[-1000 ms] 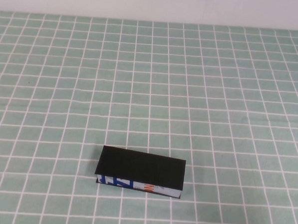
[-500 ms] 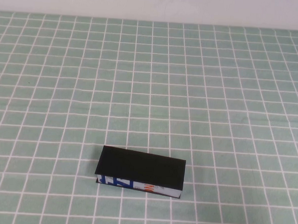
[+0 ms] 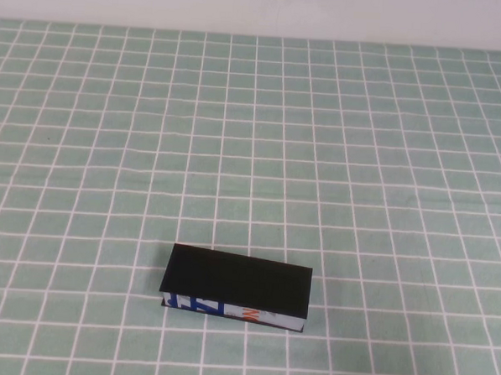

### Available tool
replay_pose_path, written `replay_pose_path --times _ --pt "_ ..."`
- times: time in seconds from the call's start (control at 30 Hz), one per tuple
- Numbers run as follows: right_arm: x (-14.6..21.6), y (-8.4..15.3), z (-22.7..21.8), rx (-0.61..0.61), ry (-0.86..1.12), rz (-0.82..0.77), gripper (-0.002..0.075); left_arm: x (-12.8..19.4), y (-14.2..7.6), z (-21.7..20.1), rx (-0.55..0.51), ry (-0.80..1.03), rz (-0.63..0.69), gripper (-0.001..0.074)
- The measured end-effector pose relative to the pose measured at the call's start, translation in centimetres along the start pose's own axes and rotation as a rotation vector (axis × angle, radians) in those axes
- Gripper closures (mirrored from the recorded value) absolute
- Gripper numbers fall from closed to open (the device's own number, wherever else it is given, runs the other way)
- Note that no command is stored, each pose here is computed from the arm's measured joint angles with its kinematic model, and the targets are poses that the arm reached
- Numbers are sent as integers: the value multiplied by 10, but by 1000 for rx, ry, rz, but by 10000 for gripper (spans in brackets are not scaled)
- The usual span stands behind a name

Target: Return glasses to glasses case

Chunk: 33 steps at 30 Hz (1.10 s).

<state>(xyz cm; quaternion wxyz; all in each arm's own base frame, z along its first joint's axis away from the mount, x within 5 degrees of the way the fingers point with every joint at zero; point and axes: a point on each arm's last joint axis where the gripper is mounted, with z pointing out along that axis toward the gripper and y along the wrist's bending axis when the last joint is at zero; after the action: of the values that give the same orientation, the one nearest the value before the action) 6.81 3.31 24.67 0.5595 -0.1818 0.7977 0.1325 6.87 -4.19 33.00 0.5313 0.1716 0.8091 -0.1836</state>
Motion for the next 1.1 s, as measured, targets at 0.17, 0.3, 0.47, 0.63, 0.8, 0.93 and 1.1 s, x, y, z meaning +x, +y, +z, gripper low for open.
replay_pose_path --times 0.17,0.3,0.47,0.63,0.8,0.93,1.1 --pt "0 0 0 0 0 0 737 0 1 2 -1 -54 -9 737" --pt "0 0 0 0 0 0 737 20 5 1 -28 -154 14 737" --pt "0 0 0 0 0 0 737 65 17 7 -112 -301 56 737" --pt "0 0 0 0 0 0 737 120 28 24 -199 -309 70 737" --pt "0 0 0 0 0 0 737 141 32 29 -239 -246 100 737" --pt "0 0 0 0 0 0 737 145 34 29 -259 -195 153 737" --pt "0 0 0 0 0 0 737 153 37 30 -287 -100 160 737"
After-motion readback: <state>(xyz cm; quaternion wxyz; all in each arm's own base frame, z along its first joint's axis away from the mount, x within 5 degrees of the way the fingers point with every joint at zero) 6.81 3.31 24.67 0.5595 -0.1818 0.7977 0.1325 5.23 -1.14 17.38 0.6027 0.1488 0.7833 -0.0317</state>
